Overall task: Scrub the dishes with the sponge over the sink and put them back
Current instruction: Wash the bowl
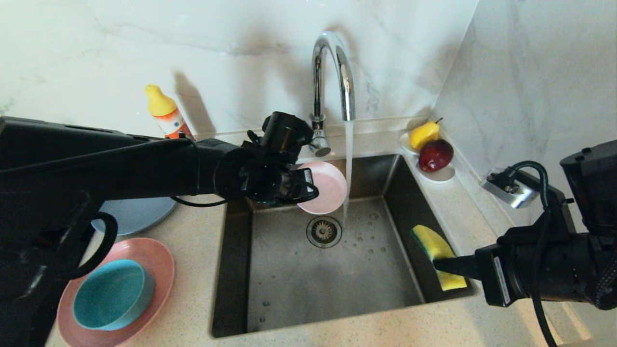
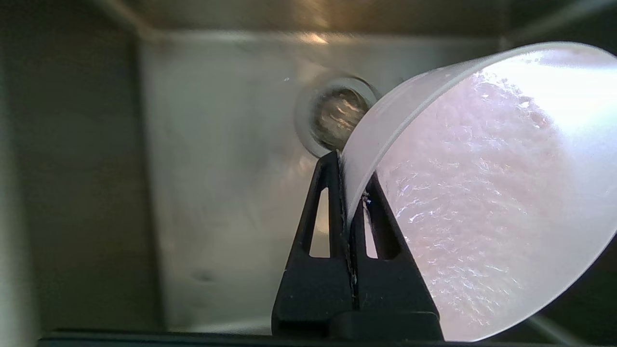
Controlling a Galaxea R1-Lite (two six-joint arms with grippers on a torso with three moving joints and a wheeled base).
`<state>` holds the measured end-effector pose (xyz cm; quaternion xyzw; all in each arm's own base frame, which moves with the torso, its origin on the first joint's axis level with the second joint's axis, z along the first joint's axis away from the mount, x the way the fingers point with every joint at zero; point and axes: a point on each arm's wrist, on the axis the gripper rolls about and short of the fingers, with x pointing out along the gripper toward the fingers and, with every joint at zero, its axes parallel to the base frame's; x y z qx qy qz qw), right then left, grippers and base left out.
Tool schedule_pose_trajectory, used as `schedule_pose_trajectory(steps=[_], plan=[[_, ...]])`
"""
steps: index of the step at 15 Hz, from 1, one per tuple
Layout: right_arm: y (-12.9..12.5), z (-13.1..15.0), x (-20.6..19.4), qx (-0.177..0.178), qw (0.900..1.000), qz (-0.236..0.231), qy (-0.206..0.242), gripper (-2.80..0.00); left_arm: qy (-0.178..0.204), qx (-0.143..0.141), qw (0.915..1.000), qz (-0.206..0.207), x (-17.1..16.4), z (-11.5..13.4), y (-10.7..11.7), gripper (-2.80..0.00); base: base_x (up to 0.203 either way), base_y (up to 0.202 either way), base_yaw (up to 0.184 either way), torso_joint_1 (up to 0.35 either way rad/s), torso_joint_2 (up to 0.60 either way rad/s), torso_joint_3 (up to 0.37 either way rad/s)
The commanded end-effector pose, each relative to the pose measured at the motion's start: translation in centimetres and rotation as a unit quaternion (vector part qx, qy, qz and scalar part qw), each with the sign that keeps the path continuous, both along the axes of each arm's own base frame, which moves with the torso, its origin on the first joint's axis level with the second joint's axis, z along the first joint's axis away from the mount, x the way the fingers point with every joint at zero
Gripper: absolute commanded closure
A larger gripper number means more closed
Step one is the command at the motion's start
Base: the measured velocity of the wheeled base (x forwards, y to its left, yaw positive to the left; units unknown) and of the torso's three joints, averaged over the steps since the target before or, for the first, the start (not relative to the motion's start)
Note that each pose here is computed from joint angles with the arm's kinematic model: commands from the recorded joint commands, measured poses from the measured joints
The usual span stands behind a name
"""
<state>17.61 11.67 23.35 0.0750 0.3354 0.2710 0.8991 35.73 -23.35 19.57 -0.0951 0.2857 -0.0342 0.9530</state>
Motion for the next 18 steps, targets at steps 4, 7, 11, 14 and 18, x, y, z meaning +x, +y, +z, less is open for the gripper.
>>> schedule_pose_trajectory(steps=[4, 7, 11, 14, 18], plan=[[-0.1, -0.2, -0.1, -0.002, 1.000, -0.001, 0.004, 0.00, -0.083, 0.118, 0.9862, 0.081, 0.1, 0.9, 3.0, 0.00, 0.000, 0.000, 0.000, 0.000, 0.00, 0.000], [0.0, -0.4, 0.0, -0.003, 1.000, -0.001, 0.007, 0.00, -0.143, 0.137, 0.9753, 0.098, 0.6, 1.4, 3.8, 0.00, 0.000, 0.000, 0.000, 0.000, 0.00, 0.000], [0.0, -0.5, 0.0, -0.004, 1.000, -0.001, 0.008, 0.00, -0.219, 0.113, 0.9639, 0.101, -0.2, -0.1, 4.6, 0.00, 0.000, 0.000, 0.000, 0.000, 0.00, 0.000], [0.2, -1.0, 0.3, -0.009, 1.000, -0.001, 0.017, 0.00, -0.274, 0.067, 0.9564, 0.075, -2.7, 0.4, 5.8, 0.00, 0.000, 0.000, 0.000, 0.000, 0.00, 0.000], [0.4, -1.1, 0.6, -0.011, 1.000, 0.000, 0.019, 0.00, -0.349, 0.008, 0.9370, 0.018, -6.0, 2.4, 7.4, 0.00, 0.000, 0.000, 0.000, 0.000, 0.00, 0.000]])
